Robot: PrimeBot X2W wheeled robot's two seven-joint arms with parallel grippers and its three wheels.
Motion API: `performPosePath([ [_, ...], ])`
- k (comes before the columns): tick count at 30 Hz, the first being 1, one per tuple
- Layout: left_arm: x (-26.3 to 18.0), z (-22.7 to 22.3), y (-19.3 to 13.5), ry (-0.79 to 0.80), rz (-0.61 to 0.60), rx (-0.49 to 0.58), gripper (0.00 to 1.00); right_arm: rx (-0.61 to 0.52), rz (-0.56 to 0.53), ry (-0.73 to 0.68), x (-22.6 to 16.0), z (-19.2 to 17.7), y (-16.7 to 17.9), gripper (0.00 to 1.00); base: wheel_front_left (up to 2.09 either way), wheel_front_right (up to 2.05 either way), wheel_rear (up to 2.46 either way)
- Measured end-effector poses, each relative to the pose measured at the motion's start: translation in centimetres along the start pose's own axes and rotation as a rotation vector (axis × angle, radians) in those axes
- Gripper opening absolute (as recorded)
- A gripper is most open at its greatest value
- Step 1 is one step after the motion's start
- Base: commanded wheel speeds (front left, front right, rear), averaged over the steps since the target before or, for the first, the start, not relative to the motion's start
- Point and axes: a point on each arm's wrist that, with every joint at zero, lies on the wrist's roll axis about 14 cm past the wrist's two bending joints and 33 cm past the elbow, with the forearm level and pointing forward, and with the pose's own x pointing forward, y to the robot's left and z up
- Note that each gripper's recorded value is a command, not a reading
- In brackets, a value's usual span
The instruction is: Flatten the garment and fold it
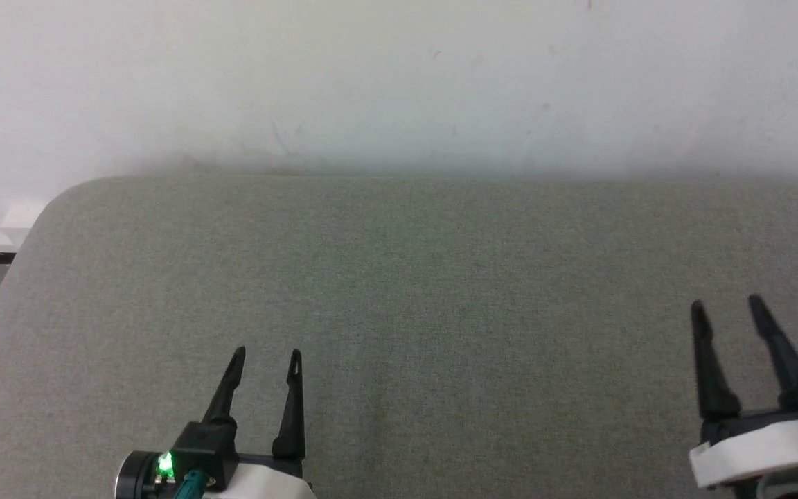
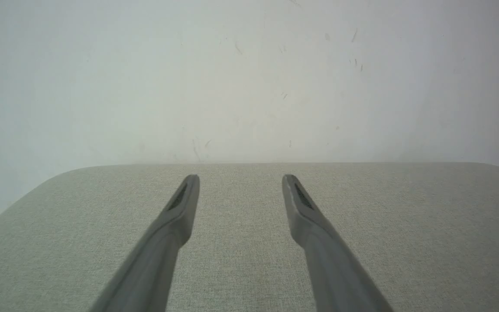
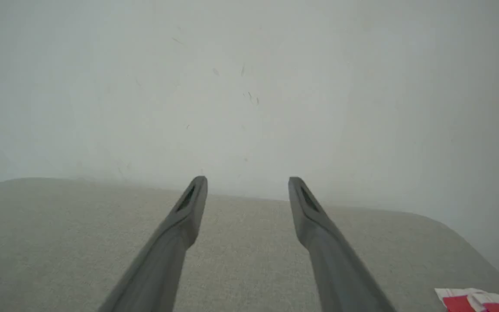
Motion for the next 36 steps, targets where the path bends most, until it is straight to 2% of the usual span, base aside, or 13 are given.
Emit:
performPosePath([
  [2,-0.7,-0.1,0.4,0.006,0.014,0.002,1.0,0.023,0.033,0.053,-1.5,-1.9,2.2,1.0,0.0,0.0,0.0],
  [5,-1.4,-0.8,0.6,0.03,0.02,0.003,1.0,0.045,0.034,0.081,-2.3,-3.2,3.0,1.0,0.0,0.0,0.0],
  [23,-2.2,-1.4,0.5,0.05,0.017,-0.01,1.0,0.051,0.012,0.099,-3.3,-4.2,3.1,1.0,0.0,0.0,0.0],
  [24,-2.1,-1.4,0.5,0.048,0.018,-0.016,0.0,0.051,0.011,0.1,-3.4,-4.3,3.1,0.0,0.0,0.0,0.0],
  [36,-2.1,-1.5,0.5,0.061,0.017,-0.016,0.0,0.05,0.016,0.112,-3.3,-4.4,3.3,0.0,0.0,0.0,0.0],
])
